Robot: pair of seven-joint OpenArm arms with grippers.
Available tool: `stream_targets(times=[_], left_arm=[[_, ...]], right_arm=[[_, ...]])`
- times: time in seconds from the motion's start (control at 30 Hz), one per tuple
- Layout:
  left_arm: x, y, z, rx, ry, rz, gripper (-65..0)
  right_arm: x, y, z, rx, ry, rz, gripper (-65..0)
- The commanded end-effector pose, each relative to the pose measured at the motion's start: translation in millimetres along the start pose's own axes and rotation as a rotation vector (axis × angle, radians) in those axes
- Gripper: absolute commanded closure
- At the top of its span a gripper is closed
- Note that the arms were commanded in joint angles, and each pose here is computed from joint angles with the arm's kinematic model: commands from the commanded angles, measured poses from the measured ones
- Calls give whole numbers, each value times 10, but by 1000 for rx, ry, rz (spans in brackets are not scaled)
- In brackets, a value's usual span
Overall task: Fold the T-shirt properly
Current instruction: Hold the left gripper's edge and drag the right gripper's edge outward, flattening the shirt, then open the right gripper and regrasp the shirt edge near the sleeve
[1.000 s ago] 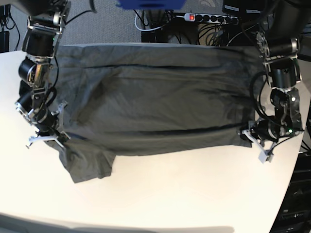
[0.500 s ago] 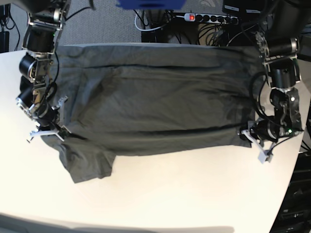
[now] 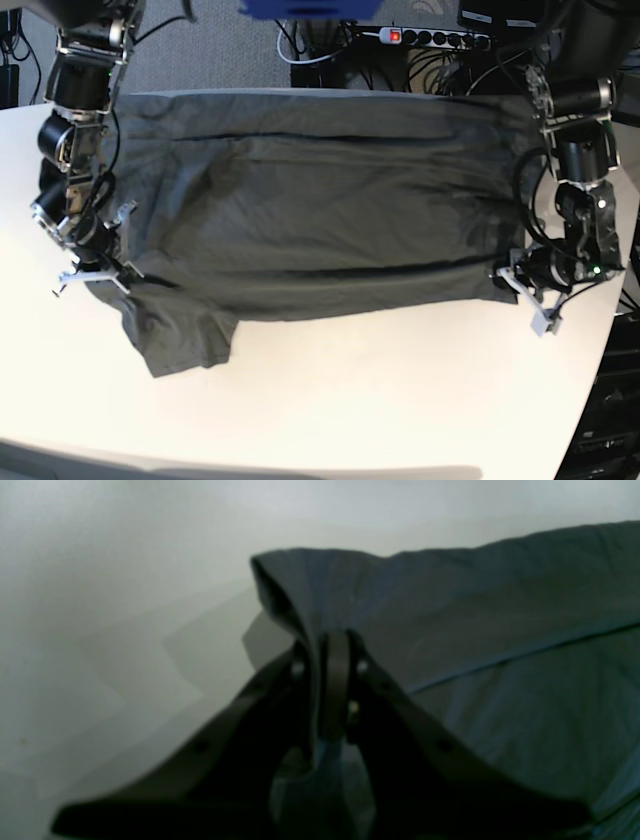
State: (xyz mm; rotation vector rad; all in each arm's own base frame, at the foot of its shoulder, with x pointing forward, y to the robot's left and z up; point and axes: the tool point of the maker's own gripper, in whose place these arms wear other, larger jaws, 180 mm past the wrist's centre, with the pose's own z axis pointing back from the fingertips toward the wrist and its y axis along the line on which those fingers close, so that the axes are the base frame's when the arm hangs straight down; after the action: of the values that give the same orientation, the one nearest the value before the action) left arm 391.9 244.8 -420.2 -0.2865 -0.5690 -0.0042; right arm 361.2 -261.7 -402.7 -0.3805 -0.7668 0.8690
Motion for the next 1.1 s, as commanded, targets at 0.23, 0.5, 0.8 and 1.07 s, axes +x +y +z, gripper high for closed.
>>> stream_targets(times=[0.23, 0.5, 0.8, 1.07], left_arm=[[252, 13, 89, 2, -64, -11, -41], [252, 13, 89, 2, -64, -11, -41], [252, 13, 89, 2, -64, -11, -41], [252, 13, 89, 2, -64, -11, -41]], right_arm=[[255, -383, 23, -82, -65, 13, 0], [205, -386, 25, -71, -52, 46, -17], [305, -144, 73, -15, -179, 71, -236], [304, -93, 80, -5, -193, 71, -476]])
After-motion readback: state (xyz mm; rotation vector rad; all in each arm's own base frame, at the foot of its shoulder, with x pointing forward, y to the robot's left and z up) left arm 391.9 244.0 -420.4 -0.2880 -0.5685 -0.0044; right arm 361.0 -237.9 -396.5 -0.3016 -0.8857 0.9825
